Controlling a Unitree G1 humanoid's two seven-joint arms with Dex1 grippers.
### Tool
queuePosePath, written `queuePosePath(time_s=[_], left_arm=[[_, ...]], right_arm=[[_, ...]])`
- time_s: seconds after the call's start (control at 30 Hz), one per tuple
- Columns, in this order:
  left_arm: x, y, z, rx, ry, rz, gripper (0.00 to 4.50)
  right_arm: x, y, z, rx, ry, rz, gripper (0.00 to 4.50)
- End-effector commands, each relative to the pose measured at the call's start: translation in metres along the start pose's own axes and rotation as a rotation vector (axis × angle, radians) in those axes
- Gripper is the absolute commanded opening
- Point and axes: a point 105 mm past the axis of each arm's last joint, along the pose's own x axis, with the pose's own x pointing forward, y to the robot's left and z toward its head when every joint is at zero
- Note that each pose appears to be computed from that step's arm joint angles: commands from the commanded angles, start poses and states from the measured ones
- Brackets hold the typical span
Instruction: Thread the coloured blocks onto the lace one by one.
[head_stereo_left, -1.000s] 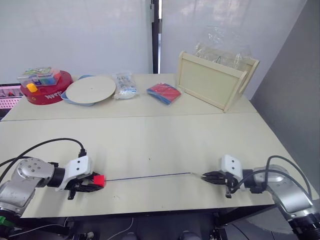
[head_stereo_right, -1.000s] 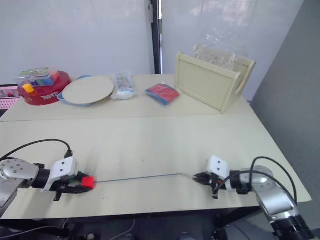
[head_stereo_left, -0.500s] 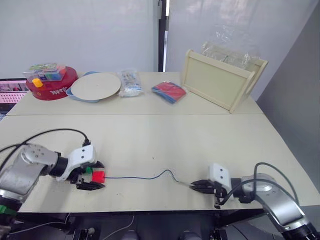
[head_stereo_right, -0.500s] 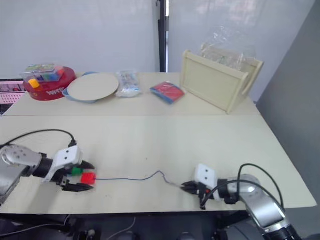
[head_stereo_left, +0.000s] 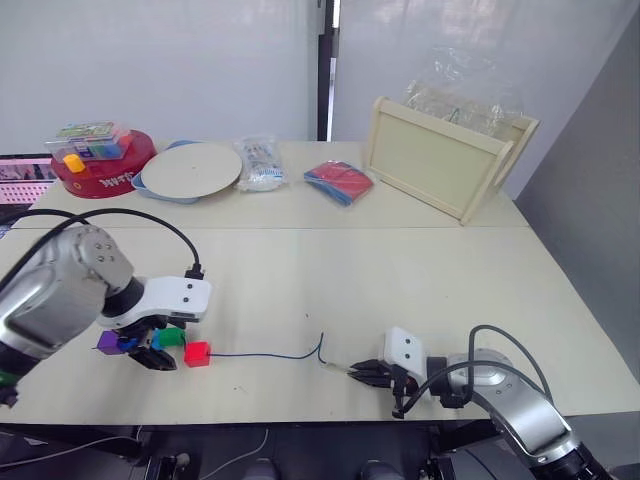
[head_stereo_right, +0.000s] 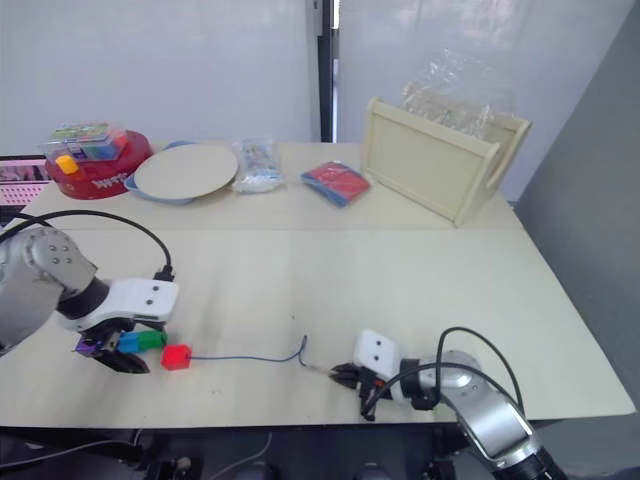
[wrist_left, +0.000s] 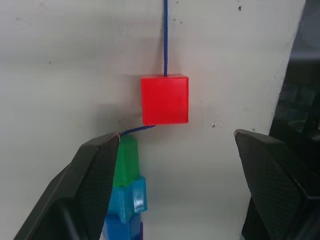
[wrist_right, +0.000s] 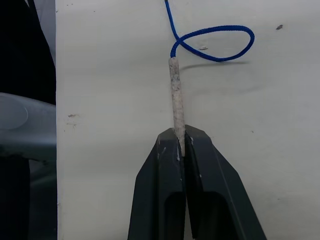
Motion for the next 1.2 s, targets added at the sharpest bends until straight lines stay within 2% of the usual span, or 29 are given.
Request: queuePosePath(time_s=[0.03, 0.43, 0.53, 0.7, 0.73, 0.87, 0.97, 1.2], left_arm=[[0.005, 0.004, -0.003, -0.014, 0.031, 0.010, 3.87], [0.042, -0.003, -0.002, -0.024, 0.047, -0.022, 3.87], [0.047, -0.005, -0.005, -0.017, 0.058, -0.031, 3.06], [0.048, -0.008, -0.009, -0.013, 0.064, -0.044, 1.39], [0.049, -0.008, -0.010, -0.012, 0.066, -0.044, 1.19], [0.047, -0.010, -0.017, -0.019, 0.074, -0.055, 1.19], [0.044, -0.011, -0.033, -0.053, 0.103, -0.050, 1.19], [0.042, -0.011, -0.062, -0.092, 0.167, -0.022, 1.19]], right_arm=[[-0.005, 0.000, 0.009, -0.035, -0.014, -0.024, 0.00], [-0.008, 0.004, 0.013, -0.019, -0.012, -0.053, 0.00], [-0.009, 0.004, 0.013, -0.017, -0.008, -0.058, 0.00], [-0.016, -0.007, 0.008, -0.005, 0.021, -0.111, 0.00], [-0.019, -0.010, 0.007, 0.000, 0.030, -0.125, 0.00], [-0.049, -0.033, -0.001, 0.026, 0.071, -0.247, 0.00], [-0.072, -0.053, -0.013, 0.025, 0.133, -0.369, 0.00], [-0.090, -0.069, -0.028, 0.030, 0.218, -0.472, 0.00]])
